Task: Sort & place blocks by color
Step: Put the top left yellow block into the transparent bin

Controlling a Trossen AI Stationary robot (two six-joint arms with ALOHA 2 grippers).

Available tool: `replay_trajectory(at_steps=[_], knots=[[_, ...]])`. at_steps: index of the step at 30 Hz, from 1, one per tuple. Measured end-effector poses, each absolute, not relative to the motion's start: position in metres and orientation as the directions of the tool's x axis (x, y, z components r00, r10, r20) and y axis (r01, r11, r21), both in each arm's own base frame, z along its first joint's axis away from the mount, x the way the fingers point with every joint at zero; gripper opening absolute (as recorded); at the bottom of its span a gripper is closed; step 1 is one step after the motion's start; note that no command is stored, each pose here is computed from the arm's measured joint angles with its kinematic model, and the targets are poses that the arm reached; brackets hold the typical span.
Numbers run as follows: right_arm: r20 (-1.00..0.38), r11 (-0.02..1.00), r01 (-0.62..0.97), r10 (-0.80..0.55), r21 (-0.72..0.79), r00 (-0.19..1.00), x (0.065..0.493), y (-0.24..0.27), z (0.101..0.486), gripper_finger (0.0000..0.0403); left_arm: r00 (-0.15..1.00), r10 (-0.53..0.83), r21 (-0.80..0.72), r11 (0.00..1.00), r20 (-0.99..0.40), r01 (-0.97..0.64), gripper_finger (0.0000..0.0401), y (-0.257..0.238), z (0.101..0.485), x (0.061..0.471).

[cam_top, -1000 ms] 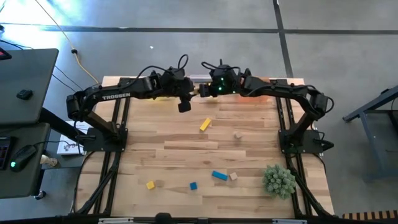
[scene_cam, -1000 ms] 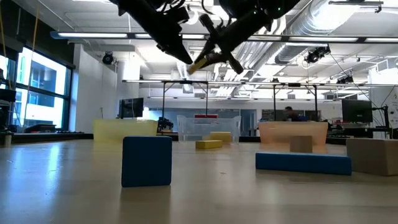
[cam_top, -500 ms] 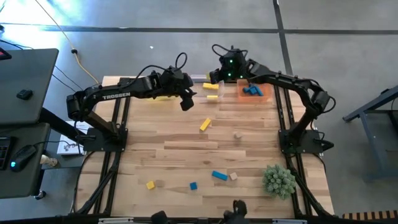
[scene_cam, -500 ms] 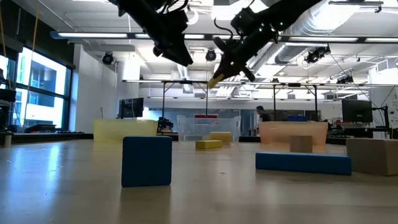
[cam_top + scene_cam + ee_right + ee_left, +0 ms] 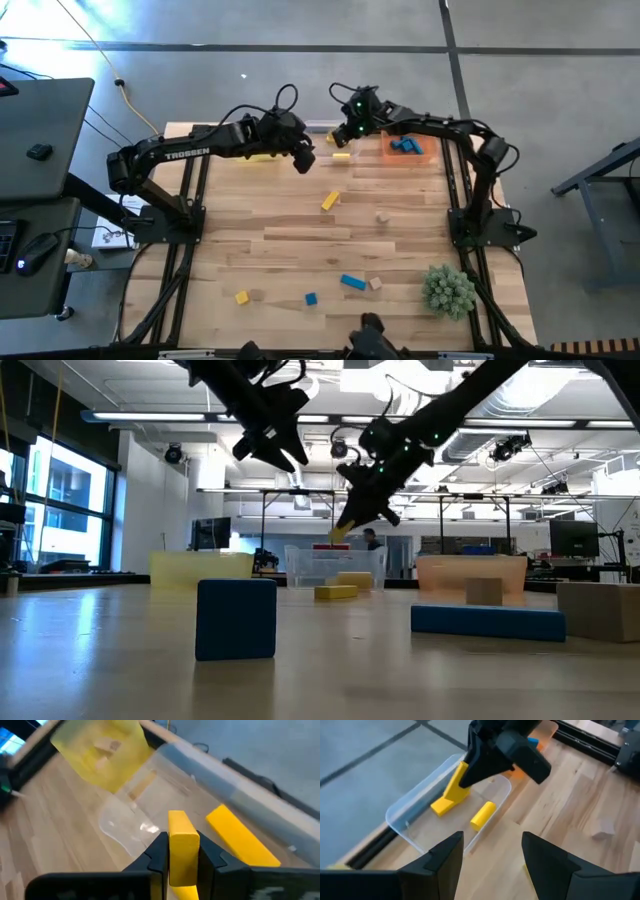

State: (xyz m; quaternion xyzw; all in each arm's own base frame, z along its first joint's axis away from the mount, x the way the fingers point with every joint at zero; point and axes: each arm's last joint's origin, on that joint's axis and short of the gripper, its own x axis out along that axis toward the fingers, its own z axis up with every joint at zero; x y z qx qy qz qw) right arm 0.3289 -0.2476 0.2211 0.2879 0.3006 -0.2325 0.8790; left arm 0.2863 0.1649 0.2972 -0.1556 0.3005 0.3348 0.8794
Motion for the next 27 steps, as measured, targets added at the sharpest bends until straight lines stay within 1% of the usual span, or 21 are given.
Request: replay_trajectory(at_steps=[5,9,13,18,22,27], knots=[[-0.689,0.734,0.560,-0.175,0.385,0.704,0.335,-0.250,0.200,0.0038,0.570,0.481,-0.122,0.683,-0.666,-0.720,0.0192,0.164,0.294,0.284],[-0.702,0.750,0.545,-0.154,0.375,0.695,0.339,-0.250,0.187,0.0039,0.539,0.462,-0.153,0.642,-0.704,-0.751,0.0192,0.162,0.290,0.281],[-0.722,0.751,0.546,-0.137,0.370,0.678,0.342,-0.250,0.175,0.0039,0.499,0.434,-0.150,0.622,-0.750,-0.768,0.0192,0.157,0.286,0.278],[-0.726,0.757,0.540,-0.130,0.367,0.676,0.343,-0.249,0.174,0.0041,0.456,0.395,-0.138,0.616,-0.798,-0.775,0.0192,0.148,0.281,0.276],[-0.730,0.770,0.527,-0.121,0.358,0.672,0.344,-0.246,0.174,0.0063,0.436,0.371,-0.122,0.631,-0.820,-0.766,0.0192,0.140,0.279,0.277],[-0.742,0.769,0.536,-0.124,0.347,0.659,0.345,-0.242,0.173,0.0114,0.435,0.360,-0.117,0.645,-0.825,-0.755,0.0192,0.135,0.278,0.278]])
